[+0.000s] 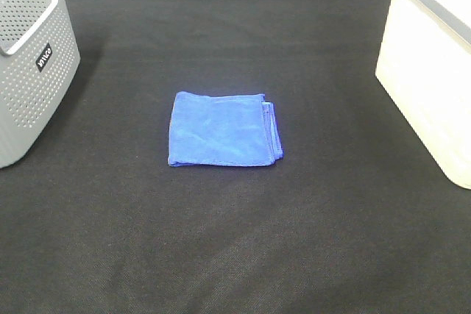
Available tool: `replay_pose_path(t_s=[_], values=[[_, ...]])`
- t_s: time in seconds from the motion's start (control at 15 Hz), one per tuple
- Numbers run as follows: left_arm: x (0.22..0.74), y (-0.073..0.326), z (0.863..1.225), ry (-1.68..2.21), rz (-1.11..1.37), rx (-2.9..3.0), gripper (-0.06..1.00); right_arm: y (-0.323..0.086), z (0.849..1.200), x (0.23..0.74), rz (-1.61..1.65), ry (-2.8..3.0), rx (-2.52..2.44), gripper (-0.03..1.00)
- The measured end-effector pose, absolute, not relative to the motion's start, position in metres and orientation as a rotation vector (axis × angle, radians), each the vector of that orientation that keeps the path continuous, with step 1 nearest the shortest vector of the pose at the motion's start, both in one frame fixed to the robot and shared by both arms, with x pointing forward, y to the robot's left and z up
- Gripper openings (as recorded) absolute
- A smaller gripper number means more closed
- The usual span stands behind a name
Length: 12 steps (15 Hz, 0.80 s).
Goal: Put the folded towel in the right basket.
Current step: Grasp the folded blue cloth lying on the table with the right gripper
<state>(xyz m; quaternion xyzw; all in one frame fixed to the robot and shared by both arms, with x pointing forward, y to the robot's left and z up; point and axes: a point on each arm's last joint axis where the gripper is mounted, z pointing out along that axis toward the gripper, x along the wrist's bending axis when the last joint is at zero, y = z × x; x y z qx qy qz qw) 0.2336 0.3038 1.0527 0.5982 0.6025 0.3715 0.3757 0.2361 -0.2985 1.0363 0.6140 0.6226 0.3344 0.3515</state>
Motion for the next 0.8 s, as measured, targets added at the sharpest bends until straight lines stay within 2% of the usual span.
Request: replay_pose_path(t_s=[0.8], values=[[0.2336, 0.3038, 1.0527, 1.542, 0.951, 1.531, 0.99, -0.2985, 1.0363, 0.2361, 0.865, 1.612, 1.589, 0.95]])
